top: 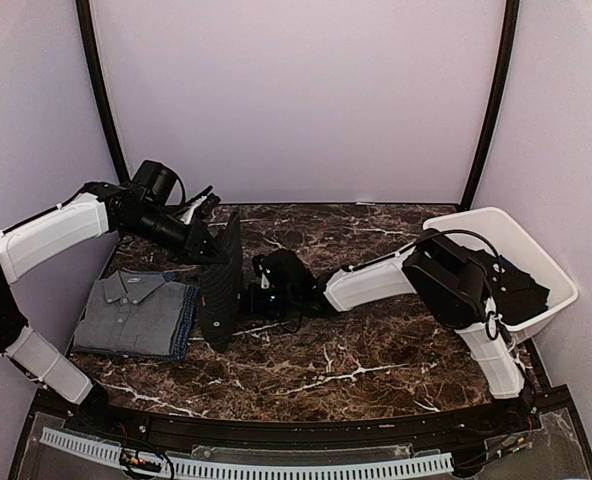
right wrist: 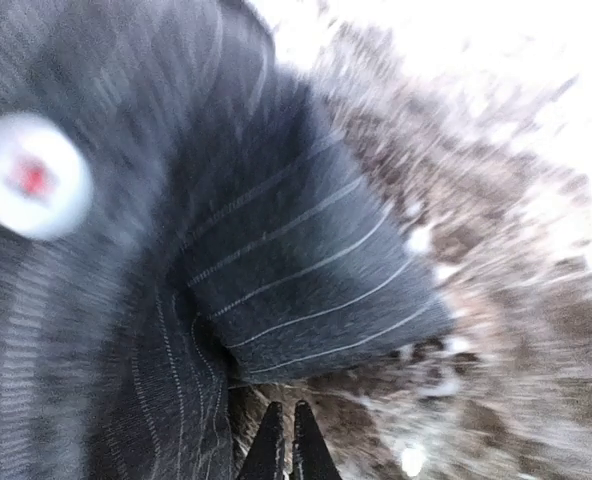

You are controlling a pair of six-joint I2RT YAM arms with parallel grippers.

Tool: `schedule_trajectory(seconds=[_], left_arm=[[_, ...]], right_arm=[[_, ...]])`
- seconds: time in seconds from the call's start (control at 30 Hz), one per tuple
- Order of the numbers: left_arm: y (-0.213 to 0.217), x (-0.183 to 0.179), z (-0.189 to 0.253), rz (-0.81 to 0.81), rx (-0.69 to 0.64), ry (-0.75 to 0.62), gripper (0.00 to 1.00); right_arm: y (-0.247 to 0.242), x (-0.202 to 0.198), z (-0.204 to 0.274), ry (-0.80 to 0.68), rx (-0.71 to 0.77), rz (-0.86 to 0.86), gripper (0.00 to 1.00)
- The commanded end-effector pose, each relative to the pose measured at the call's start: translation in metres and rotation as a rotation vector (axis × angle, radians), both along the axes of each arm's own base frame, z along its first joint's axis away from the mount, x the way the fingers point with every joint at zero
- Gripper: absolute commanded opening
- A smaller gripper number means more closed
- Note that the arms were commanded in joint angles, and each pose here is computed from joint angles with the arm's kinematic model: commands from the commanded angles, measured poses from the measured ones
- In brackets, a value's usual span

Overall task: Fold and stack the long sleeve shirts
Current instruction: Turn over the square folded shirt at the center of the board.

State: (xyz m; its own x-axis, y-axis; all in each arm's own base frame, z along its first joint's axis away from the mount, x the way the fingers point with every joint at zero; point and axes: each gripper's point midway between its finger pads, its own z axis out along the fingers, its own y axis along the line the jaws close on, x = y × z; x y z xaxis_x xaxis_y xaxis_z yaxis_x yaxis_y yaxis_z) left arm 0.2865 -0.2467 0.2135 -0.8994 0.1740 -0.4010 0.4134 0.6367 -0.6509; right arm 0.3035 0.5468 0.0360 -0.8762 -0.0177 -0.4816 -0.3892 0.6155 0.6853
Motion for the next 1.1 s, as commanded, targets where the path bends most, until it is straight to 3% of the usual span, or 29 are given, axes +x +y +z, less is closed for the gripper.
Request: schedule_trajectory(seconds=[0.0, 0.2, 0.43, 0.53, 0.6, 0.77, 1.07], left_arm=[[-0.006, -0.004, 0.009, -0.015, -0.038, -0.018, 0.00], [-0.037, 0.002, -0.003, -0.034, -0.012, -0.007, 0.00], [-0.153, 0.011, -0.040, -0.030, 0.038, 0.010, 0.04], [-0.219, 0.012, -0.050, -0.061, 0.049, 0.019, 0.25], [-0.235, 0.020, -0.041, -0.035, 0.038, -0.023, 0.51], [-0.219, 0.030, -0.024, 0.034, 0.079, -0.093, 0.66], [-0.103, 0.044, -0.033, 0.245, 0.119, -0.075, 0.67]], right_arm=[[-0.024, 0.020, 0.046, -0.085, -0.034, -0.036, 0.04], [-0.078, 0.034, 0.104, -0.164, -0.091, -0.106, 0.11], [-0.201, 0.036, 0.141, -0.179, -0.187, -0.288, 0.22], [-0.244, 0.027, 0.149, -0.191, -0.216, -0.339, 0.29], [-0.256, 0.016, 0.147, -0.183, -0.247, -0.329, 0.35], [-0.264, -0.004, 0.130, -0.143, -0.276, -0.284, 0.49], [-0.253, -0.016, 0.076, -0.092, -0.407, -0.224, 0.67]])
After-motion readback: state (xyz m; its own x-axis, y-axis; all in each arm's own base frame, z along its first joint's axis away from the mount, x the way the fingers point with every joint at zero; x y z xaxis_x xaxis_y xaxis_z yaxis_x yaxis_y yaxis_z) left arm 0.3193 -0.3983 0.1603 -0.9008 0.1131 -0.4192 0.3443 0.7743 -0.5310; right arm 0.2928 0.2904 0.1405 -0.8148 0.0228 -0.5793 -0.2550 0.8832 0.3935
